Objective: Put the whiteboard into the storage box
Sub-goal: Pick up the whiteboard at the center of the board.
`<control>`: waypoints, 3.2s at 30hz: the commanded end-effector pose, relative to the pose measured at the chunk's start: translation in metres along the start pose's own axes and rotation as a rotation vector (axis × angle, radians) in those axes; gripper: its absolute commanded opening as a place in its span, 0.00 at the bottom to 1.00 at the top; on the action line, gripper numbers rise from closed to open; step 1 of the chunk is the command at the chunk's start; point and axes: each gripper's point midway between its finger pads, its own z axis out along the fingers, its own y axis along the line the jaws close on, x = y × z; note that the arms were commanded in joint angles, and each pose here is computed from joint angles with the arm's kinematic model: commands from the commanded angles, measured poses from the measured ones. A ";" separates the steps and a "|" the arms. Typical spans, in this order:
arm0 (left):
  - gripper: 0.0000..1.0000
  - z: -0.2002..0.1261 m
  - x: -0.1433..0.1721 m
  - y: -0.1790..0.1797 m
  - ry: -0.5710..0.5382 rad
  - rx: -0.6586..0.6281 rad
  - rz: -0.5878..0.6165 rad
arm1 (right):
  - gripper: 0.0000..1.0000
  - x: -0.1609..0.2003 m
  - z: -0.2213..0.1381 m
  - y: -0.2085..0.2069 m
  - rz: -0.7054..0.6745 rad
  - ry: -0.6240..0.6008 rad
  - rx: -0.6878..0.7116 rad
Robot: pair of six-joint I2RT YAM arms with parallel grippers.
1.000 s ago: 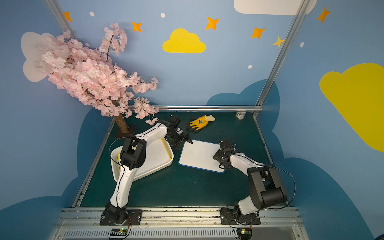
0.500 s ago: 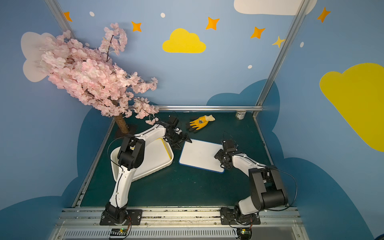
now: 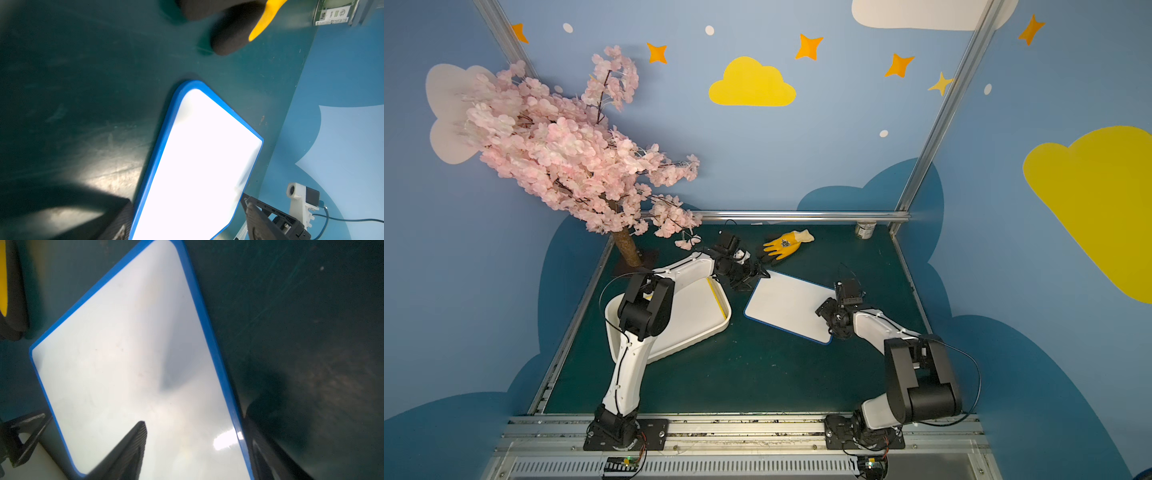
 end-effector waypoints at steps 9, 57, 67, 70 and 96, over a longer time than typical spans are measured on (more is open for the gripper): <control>0.85 0.026 0.066 0.000 0.234 -0.117 0.159 | 0.75 0.080 0.032 -0.032 0.010 0.331 -0.006; 0.82 0.008 0.066 -0.018 0.354 0.237 -0.121 | 0.74 0.087 0.048 -0.039 0.058 0.371 0.027; 0.82 0.002 0.066 -0.013 0.310 0.087 0.049 | 0.74 0.079 0.048 -0.042 0.050 0.347 0.023; 0.82 0.008 0.070 -0.010 0.315 0.024 0.113 | 0.73 0.076 0.047 -0.040 0.026 0.331 0.018; 0.81 0.043 0.118 -0.034 0.408 -0.114 0.382 | 0.70 0.081 0.054 -0.022 -0.142 0.311 0.019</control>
